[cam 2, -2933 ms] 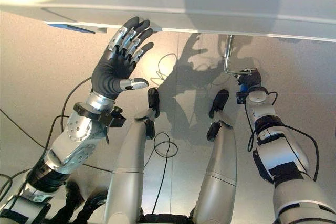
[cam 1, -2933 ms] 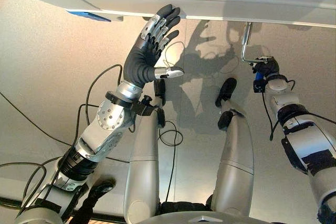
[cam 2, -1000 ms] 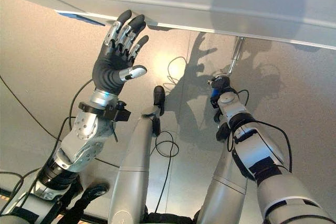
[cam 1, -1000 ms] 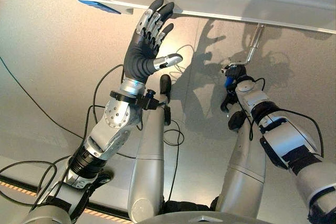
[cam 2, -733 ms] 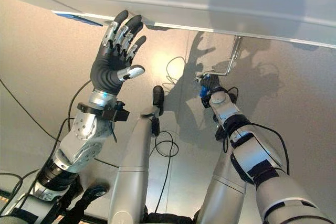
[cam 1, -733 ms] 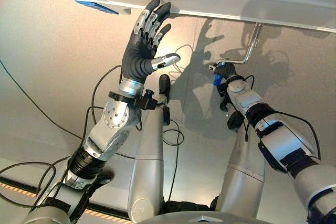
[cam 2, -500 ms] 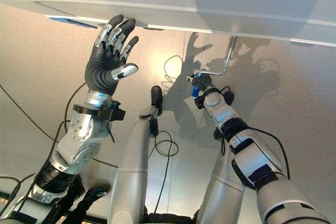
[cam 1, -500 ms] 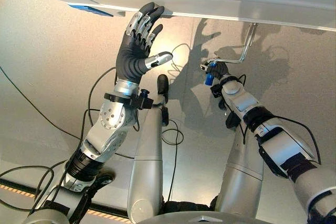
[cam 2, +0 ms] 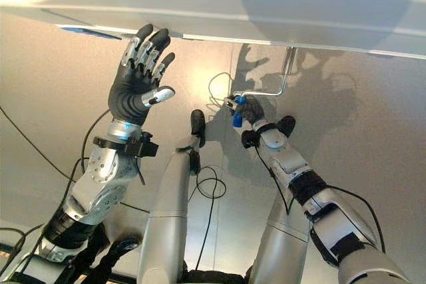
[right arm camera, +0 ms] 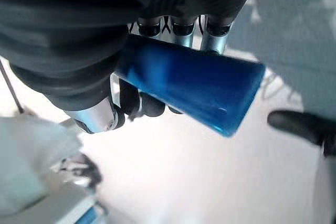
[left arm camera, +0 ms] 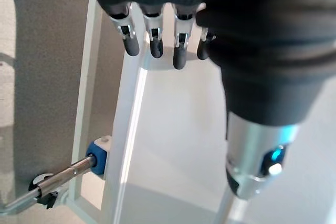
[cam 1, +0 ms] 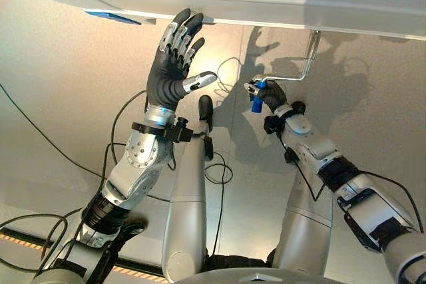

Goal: Raise the hospital bed

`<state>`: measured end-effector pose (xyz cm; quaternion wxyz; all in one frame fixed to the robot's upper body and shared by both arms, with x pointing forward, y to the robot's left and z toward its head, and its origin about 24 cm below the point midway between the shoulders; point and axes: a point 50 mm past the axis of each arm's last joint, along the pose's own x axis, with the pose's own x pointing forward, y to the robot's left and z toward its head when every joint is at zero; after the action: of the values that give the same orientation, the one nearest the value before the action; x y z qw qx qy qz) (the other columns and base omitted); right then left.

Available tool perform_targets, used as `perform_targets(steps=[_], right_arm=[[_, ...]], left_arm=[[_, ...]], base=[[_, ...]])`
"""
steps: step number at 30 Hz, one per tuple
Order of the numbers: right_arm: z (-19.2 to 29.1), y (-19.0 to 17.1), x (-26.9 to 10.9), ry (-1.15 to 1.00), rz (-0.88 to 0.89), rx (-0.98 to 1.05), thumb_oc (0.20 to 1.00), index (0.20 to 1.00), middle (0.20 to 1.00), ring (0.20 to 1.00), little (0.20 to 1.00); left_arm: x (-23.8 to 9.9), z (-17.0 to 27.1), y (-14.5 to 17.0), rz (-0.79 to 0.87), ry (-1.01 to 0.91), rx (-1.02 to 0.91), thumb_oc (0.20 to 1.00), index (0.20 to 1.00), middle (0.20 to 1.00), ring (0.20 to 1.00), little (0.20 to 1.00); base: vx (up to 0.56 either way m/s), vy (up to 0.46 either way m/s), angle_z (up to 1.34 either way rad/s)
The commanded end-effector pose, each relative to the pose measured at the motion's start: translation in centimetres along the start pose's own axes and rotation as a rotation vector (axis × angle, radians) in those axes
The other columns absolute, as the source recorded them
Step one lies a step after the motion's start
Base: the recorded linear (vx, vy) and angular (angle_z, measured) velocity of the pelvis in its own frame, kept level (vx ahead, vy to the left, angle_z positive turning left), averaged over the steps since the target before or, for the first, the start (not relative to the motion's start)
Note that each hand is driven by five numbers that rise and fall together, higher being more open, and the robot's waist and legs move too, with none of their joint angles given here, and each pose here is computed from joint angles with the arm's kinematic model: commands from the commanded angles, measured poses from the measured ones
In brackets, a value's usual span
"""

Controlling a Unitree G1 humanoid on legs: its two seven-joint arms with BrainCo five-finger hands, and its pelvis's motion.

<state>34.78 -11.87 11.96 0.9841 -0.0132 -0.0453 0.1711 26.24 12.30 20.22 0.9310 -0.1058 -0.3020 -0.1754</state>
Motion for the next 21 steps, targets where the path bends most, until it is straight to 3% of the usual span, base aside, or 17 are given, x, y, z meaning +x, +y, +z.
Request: perform_targets(steps=[1,14,21], right_arm=[[7.2,6.5,-0.3,-0.367,0.326,0.123,0.2,0.2,0.2,0.2,0.2],[9.9,3.3,-2.6,-0.52,0.256,0.189,0.2,0.2,0.2,0.2,0.2],[13.2,-0.1,-4.2,-0.698,0.134,0.245,0.2,0.2,0.2,0.2,0.2]], left_arm=[[-0.1,2.7,-1.4,-0.1,-0.159,0.001,1.0,1.0,1.0,1.0,1.0],[-0.9,2.6,-0.6,-0.097,-0.139,0.032,1.0,1.0,1.0,1.0,1.0],[-1.0,3.5,-0.2,-0.092,-0.169,0.035,1.0,1.0,1.0,1.0,1.0]], base=[[-0.01,-0.003,-0.04],[0.0,-0.014,-0.04],[0.01,-0.032,-0.01]])
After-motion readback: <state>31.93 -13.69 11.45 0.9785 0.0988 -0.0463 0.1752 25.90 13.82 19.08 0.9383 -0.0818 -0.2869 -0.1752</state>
